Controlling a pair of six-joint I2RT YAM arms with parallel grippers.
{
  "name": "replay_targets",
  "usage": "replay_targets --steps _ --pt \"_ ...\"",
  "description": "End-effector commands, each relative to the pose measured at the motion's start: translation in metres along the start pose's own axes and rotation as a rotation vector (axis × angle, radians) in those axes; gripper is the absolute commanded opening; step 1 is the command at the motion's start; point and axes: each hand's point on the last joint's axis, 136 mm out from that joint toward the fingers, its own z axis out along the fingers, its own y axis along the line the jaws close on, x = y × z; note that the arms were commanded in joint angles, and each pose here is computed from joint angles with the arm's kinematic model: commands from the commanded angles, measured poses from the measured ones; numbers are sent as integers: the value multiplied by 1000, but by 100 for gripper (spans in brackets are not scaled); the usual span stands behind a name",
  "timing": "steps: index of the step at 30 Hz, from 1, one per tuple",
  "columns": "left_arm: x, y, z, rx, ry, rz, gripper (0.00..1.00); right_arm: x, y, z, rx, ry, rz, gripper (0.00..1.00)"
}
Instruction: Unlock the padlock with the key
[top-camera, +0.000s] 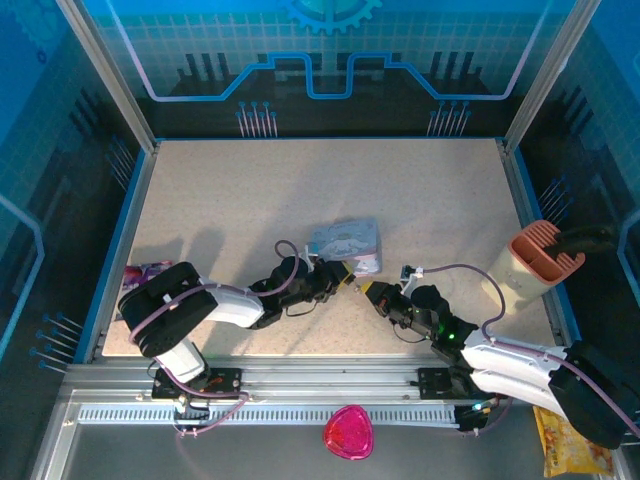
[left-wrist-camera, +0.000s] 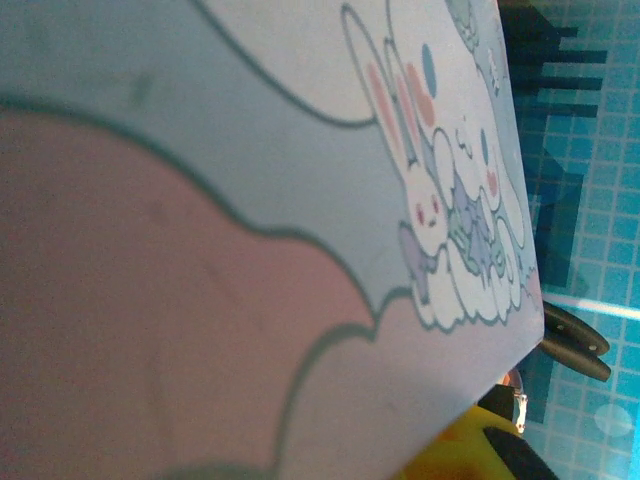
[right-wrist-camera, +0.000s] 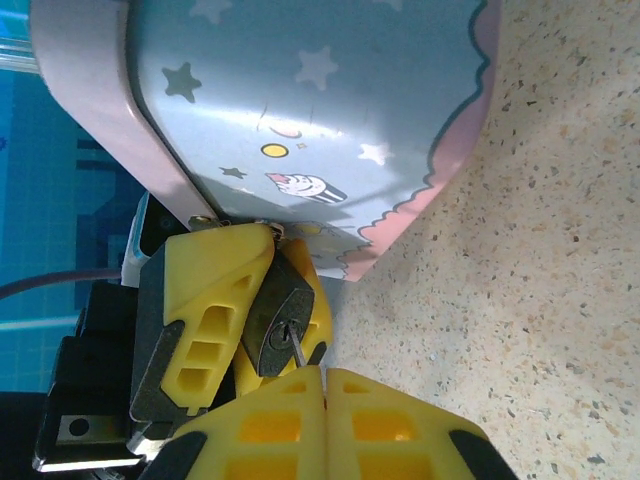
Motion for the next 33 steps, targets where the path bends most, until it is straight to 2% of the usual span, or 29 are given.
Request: replay_targets --steps 1,33 --pt "28 -62 -7 191 103 13 2 -4 6 1 -10 -17 12 0" --pt "43 -65 -7 183 133 36 2 -12 23 6 -45 -3 6 0"
